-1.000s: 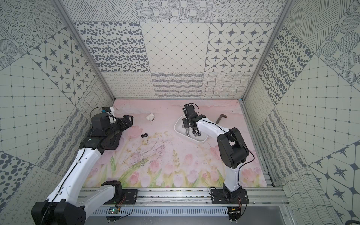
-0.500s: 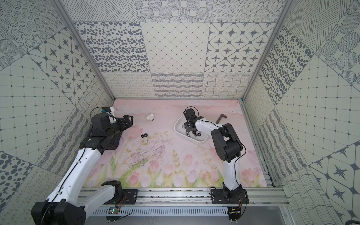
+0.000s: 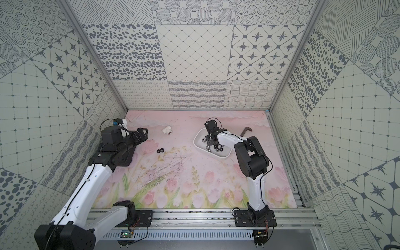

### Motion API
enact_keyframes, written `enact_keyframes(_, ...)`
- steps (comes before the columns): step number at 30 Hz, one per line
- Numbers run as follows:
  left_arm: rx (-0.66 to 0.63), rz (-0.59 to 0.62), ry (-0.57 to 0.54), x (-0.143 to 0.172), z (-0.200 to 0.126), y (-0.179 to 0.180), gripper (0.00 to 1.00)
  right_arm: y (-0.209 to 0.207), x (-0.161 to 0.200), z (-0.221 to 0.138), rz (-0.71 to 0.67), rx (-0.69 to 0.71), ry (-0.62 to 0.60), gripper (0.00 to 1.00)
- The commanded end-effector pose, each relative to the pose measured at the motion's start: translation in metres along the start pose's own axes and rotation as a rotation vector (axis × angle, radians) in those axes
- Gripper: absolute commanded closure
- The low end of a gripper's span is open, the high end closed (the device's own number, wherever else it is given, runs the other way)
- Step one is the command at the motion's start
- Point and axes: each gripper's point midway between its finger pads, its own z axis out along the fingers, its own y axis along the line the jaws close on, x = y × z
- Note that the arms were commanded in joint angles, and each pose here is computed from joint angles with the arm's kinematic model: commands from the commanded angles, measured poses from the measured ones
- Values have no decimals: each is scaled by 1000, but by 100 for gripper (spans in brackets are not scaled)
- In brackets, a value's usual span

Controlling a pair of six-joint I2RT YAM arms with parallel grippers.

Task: Put the nuts on the desktop into the storage box
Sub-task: Place the nut in the storage box, then pick up the nut from the center of the board.

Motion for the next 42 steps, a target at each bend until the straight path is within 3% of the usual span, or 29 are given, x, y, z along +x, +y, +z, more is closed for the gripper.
enact_keyframes(1,15,14,-33,-9,-3,-4,1,0,-6,10,-20,5,-9,76)
enact_keyframes(8,11,13,-30,-7,-2,-3,1,3,-5,14,-23,-4,2,74)
enact_keyframes(11,12,15,-31,-8,-3,-3,1,4,2,13,-16,-14,14,68)
enact_keyframes(13,12,15,-31,-8,-3,-3,1,3,5,7,-9,-15,14,57)
enact_keyframes(16,15,13,-29,-7,-2,-4,1,-1,2,-7,-4,-8,-11,41)
enact_keyframes(24,15,11,-28,-6,-2,-3,1,10,-43,-68,-13,-56,-170,36)
enact_keyframes(32,17,8,-24,-6,0,-3,1,99,-71,-118,-116,-259,-283,33)
enact_keyframes(42,18,8,-26,-7,0,-4,1,255,-49,-104,-276,-495,-238,32)
